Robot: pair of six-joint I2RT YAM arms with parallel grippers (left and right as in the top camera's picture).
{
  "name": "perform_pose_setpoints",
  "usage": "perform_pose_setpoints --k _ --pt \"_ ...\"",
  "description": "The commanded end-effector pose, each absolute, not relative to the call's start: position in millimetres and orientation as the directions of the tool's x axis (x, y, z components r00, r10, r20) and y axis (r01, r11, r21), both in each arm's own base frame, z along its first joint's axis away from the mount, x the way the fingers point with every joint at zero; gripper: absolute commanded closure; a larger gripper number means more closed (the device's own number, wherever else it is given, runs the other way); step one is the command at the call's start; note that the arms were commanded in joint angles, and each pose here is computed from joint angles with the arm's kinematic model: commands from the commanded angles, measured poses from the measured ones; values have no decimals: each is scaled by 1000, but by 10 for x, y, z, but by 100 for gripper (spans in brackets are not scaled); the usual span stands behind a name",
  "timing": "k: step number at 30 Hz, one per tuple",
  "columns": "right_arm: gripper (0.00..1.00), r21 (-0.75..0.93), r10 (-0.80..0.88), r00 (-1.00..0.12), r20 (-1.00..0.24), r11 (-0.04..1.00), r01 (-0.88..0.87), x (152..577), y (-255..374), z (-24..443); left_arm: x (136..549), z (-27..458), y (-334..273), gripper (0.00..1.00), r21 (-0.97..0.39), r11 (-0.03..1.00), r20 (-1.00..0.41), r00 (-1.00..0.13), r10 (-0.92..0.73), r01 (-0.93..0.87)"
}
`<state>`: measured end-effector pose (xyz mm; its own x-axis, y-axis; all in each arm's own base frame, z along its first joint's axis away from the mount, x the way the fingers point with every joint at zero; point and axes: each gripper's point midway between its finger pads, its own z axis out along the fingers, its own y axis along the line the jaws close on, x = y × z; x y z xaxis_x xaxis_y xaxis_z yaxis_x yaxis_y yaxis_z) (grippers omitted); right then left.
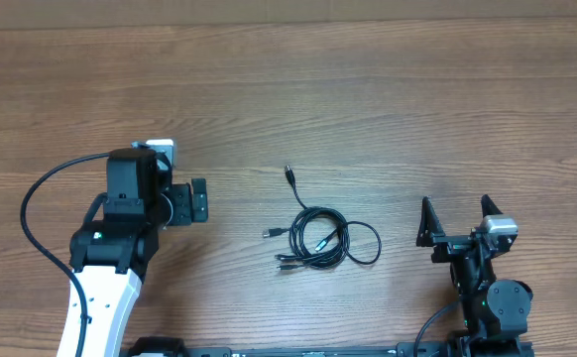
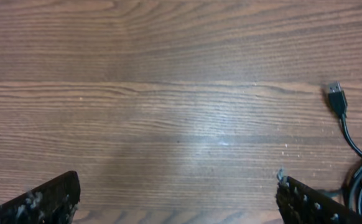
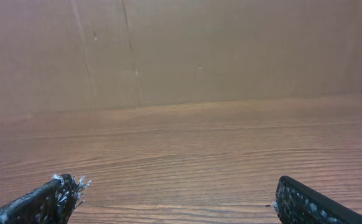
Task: Untangle cables
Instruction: 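Move the left gripper forward and down over the black cable coil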
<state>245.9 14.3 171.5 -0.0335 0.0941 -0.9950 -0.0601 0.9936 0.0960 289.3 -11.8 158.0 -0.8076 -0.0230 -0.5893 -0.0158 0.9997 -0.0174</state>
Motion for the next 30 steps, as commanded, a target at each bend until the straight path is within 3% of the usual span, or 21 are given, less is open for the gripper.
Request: perform_pose_setpoints --k 1,14,24,30 --pt "0 95 94 -30 -995 993 -64 2460 146 1696 2916 1669 -161 0 -19 999 -596 -803 13 30" --pt "0 95 94 -30 -995 993 -64 2460 146 1696 2979 1809 -291 0 -39 995 -537 -842 58 93" --pt "0 95 94 -30 -995 993 -64 2460 146 1696 3085 1639 -769 0 -9 966 -366 -899 239 260" --pt "0 95 94 -30 -995 993 -64 2460 146 1696 3075 1453 -1231 0 3 887 -324 -839 438 462"
